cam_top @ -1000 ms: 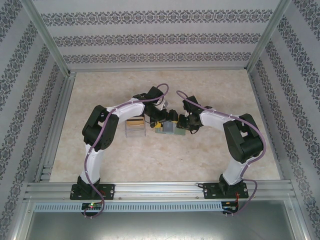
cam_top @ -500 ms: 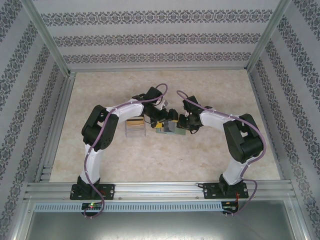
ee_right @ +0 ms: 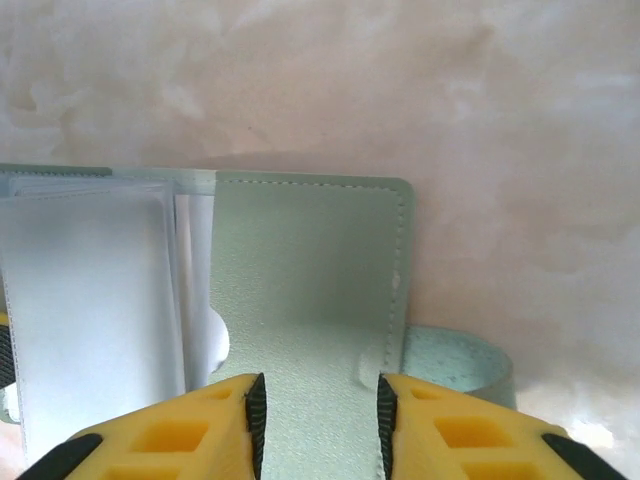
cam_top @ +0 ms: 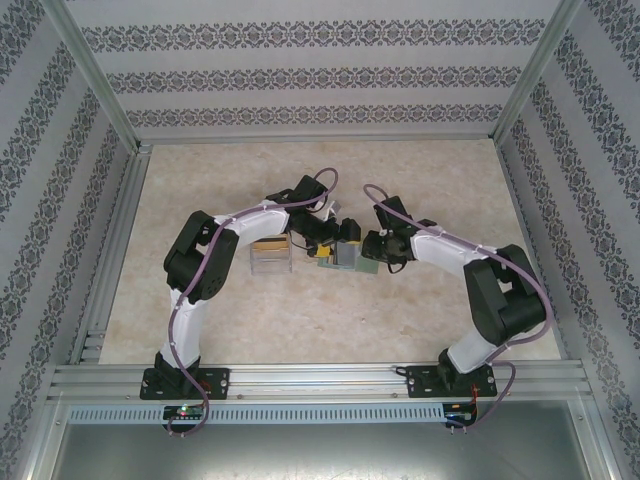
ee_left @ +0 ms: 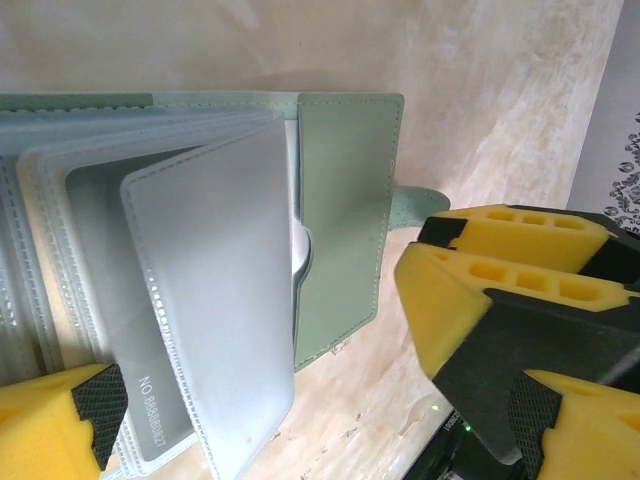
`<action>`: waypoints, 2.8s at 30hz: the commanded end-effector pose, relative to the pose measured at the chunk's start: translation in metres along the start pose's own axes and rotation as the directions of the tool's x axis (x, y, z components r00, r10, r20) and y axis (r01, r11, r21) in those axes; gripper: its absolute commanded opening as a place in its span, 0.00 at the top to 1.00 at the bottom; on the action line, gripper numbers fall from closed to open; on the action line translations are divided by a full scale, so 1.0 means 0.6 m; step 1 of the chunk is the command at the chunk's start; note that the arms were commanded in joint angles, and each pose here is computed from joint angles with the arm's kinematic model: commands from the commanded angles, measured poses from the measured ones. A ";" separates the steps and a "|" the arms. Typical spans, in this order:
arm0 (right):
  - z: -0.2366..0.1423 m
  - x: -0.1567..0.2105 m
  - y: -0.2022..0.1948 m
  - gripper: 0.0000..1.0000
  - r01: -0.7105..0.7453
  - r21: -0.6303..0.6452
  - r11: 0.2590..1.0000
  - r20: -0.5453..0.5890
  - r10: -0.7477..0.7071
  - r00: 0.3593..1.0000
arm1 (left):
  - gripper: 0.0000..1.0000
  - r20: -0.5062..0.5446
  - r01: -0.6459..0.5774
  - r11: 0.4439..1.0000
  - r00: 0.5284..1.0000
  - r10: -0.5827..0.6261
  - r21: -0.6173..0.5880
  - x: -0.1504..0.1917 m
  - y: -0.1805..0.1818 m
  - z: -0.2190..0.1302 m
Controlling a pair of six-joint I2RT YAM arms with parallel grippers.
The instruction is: Take the credit cards out of the card holder
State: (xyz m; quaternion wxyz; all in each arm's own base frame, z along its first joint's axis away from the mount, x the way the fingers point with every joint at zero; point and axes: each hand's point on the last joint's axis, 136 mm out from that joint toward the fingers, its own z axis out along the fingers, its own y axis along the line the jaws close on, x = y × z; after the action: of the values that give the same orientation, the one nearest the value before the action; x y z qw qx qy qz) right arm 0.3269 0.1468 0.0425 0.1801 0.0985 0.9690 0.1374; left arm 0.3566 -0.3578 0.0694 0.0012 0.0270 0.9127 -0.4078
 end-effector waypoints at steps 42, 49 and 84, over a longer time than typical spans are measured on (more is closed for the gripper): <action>-0.065 -0.032 -0.029 0.67 -0.074 -0.059 0.996 0.108 0.080 0.991 | 0.00 0.107 -0.048 0.998 0.993 0.051 -0.030 -0.023 -0.032 -0.079; -0.067 -0.039 0.055 0.71 -0.051 -0.276 0.960 0.055 0.069 0.996 | 0.22 0.112 -0.008 0.985 0.993 0.028 -0.172 -0.019 0.026 -0.084; 0.047 0.015 0.059 0.77 -0.172 -0.357 0.918 -0.173 0.116 0.978 | 0.90 -0.038 -0.015 0.957 0.999 0.004 -0.290 0.026 0.083 0.006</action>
State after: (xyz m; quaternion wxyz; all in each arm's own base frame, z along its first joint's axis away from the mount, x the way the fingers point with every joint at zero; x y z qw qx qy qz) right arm 0.3358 0.1894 0.0276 0.1165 0.1202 0.9292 0.3295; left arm 0.3499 -0.3251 0.0375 0.0033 0.0284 0.9590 -0.2820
